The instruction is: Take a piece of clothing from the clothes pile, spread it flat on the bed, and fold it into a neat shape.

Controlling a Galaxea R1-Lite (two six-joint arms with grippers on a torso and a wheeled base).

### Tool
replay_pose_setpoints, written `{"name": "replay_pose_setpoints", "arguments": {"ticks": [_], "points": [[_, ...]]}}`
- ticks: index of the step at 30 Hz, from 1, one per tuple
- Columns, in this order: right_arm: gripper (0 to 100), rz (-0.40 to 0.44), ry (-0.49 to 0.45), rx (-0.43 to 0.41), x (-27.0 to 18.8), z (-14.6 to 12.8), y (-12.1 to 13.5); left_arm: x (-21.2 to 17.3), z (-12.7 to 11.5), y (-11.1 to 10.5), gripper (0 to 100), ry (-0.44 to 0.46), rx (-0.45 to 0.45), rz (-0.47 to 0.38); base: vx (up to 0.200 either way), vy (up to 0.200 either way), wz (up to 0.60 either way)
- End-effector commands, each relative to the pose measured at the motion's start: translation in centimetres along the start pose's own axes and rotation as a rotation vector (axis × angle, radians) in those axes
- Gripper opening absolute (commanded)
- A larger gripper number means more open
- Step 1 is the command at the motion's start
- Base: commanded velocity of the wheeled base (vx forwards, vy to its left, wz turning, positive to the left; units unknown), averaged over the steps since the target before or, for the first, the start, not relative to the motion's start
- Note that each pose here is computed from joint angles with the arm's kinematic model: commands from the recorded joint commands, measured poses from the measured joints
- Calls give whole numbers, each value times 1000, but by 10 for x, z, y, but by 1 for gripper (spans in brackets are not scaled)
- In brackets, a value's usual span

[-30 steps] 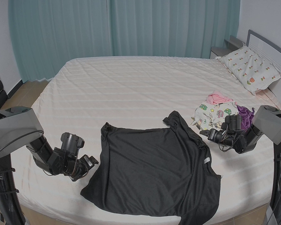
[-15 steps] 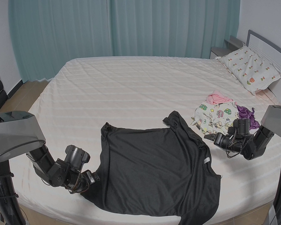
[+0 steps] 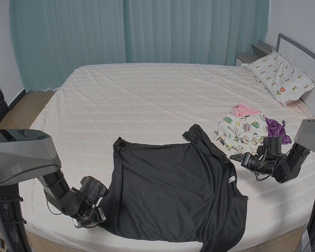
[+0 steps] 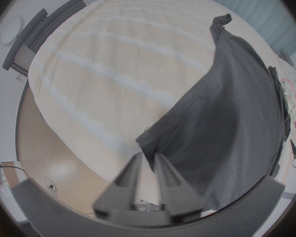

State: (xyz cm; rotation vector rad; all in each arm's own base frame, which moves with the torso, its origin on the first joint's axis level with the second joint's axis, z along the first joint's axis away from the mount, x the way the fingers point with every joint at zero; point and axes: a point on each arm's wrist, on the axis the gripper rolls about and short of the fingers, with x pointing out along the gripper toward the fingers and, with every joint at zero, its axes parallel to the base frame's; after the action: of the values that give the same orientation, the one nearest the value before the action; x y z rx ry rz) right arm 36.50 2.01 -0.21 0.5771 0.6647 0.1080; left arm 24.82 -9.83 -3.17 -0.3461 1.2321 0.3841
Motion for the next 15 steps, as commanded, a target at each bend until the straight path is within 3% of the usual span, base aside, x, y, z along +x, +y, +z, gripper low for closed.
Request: {"name": "replay_pose_setpoints", "arguments": {"ticks": [1,15], "points": [[100,0,5,1,-3,-1,0,1,-5,4,0,25,13,33,0,0,0],[100,-1,21,-11,-10,-7,3,-20,-43,53,0,124,92,136,0,0,0]]}}
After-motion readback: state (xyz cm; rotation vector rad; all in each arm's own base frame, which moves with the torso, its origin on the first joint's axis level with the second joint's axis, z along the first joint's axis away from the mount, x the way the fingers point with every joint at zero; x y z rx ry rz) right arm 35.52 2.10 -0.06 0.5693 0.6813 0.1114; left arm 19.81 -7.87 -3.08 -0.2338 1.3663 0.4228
